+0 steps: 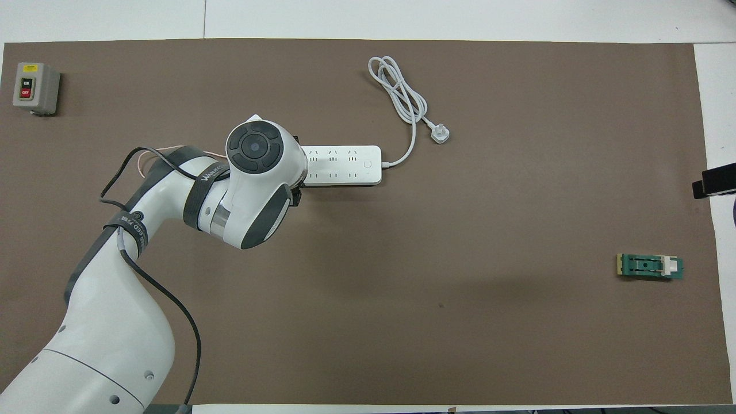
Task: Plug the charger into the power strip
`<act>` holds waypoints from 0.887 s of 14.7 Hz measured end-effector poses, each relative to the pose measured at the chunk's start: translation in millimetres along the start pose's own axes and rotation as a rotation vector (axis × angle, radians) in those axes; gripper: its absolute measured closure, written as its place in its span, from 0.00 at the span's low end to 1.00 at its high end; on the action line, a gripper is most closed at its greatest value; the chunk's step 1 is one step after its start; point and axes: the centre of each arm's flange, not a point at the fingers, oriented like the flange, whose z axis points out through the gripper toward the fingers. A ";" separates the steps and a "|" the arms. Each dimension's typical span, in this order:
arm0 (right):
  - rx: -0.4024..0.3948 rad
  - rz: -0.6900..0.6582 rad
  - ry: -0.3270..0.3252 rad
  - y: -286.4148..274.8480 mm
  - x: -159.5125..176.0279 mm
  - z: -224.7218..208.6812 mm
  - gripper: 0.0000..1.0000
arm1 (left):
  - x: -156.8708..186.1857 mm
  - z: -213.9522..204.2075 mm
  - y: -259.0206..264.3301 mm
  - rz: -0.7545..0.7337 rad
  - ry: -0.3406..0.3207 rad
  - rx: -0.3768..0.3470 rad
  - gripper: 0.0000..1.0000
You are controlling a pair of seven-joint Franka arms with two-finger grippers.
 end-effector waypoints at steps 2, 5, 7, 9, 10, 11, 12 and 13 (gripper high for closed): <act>0.000 0.000 0.000 0.0 0.0 0.0 0.00 | -0.7 -0.1 0.2 0.006 0.005 0.000 0.69; 0.000 0.000 0.000 -0.1 0.0 0.0 0.00 | -0.4 -0.7 0.7 0.014 0.006 0.003 0.69; 0.000 -0.001 0.000 -0.4 0.0 0.0 0.00 | -0.4 -3.8 2.0 0.017 0.006 0.003 0.69; 0.000 -0.001 0.000 -0.5 0.0 0.0 0.00 | 3.2 -13.2 2.7 0.019 0.012 0.014 0.57; 0.000 -0.001 0.000 -0.5 0.0 0.0 0.00 | 7.1 -26.0 3.4 0.018 0.013 0.012 0.47; 0.000 -0.001 0.000 -0.5 0.0 0.0 0.00 | 10.6 -40.6 3.4 0.015 0.011 0.008 0.37; 0.000 -0.001 0.000 -0.5 0.0 0.0 0.00 | 13.1 -52.7 3.0 0.012 0.008 0.004 0.25; 0.000 -0.001 0.000 -0.5 0.0 0.0 0.00 | 14.3 -61.6 2.4 0.009 0.005 -0.001 0.14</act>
